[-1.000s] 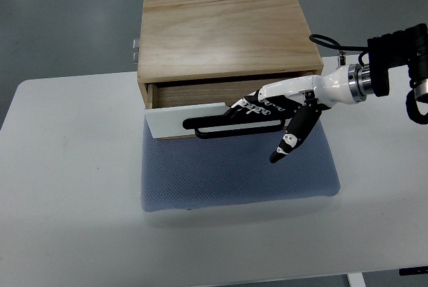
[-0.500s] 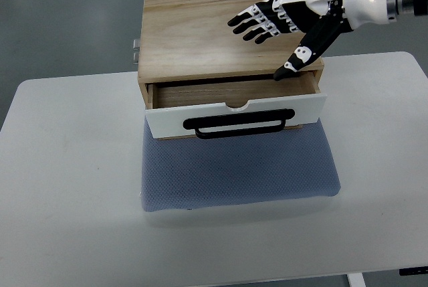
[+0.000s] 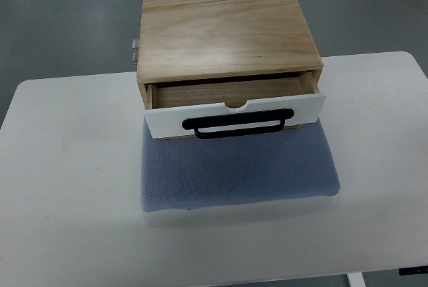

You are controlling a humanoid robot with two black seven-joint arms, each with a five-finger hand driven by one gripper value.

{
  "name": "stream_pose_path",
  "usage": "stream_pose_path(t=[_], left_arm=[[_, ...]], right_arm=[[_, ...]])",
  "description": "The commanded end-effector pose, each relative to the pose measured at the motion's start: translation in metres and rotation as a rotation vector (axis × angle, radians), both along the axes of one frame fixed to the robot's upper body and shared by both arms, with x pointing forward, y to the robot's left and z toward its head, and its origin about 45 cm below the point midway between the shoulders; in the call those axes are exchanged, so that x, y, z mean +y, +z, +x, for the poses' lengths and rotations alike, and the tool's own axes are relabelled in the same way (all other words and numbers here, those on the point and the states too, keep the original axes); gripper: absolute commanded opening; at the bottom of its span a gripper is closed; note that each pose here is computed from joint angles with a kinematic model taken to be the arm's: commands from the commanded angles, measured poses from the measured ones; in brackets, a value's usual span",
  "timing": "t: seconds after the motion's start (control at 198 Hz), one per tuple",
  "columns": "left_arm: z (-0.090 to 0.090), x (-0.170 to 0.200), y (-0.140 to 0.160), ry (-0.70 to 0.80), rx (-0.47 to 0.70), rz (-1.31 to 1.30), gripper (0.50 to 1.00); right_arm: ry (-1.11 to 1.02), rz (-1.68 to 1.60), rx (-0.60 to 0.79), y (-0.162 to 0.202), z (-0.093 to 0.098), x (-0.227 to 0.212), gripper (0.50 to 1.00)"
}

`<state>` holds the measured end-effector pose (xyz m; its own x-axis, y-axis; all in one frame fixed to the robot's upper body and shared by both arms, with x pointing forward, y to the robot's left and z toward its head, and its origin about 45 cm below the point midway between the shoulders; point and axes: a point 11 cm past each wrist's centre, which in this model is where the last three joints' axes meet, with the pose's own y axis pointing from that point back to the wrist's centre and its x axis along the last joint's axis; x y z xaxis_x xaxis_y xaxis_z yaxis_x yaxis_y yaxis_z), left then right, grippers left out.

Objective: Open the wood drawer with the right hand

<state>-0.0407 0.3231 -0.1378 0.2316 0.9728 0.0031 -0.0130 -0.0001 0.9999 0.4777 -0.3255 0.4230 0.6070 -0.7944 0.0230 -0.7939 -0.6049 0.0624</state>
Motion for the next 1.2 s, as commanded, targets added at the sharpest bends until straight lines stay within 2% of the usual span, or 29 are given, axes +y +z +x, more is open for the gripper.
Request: stream_pose_path(t=[0.0,0.212,0.328,0.404,0.54,0.646,0.97,1.071,1.197], left_arm=[[0.000,-0.001,0.000,0.001,0.000,-0.003,1.000],[-0.002,0.001,0.000,0.003,0.002,0.001,1.000],[-0.004,0.002,0.000,0.004,0.006,0.006,1.000],[-0.004,0.002,0.000,0.004,0.006,0.006,1.000],[-0.004,0.002,0.000,0.003,0.006,0.006,1.000],[-0.004,0.002,0.000,0.004,0.006,0.006,1.000],[-0.004,0.002,0.000,0.004,0.006,0.006,1.000],[-0.004,0.002,0.000,0.004,0.006,0.006,1.000],[-0.004,0.002,0.000,0.004,0.006,0.006,1.000]], right_arm=[[-0.056,0.097,0.015,-0.025,0.007,-0.012,0.940],[-0.197,0.269,-0.065,-0.058,0.014,-0.045,0.936],[-0.383,0.311,-0.083,-0.076,0.023,-0.062,0.934],[-0.533,0.304,-0.050,-0.097,0.025,-0.079,0.934],[-0.671,0.332,0.051,-0.143,0.026,-0.077,0.934],[-0.688,0.352,0.100,-0.165,0.019,-0.078,0.936],[-0.662,0.400,0.179,-0.196,0.012,-0.059,0.942],[-0.629,0.404,0.217,-0.213,0.003,-0.053,0.944],[-0.559,0.427,0.219,-0.214,0.001,-0.044,0.944]])
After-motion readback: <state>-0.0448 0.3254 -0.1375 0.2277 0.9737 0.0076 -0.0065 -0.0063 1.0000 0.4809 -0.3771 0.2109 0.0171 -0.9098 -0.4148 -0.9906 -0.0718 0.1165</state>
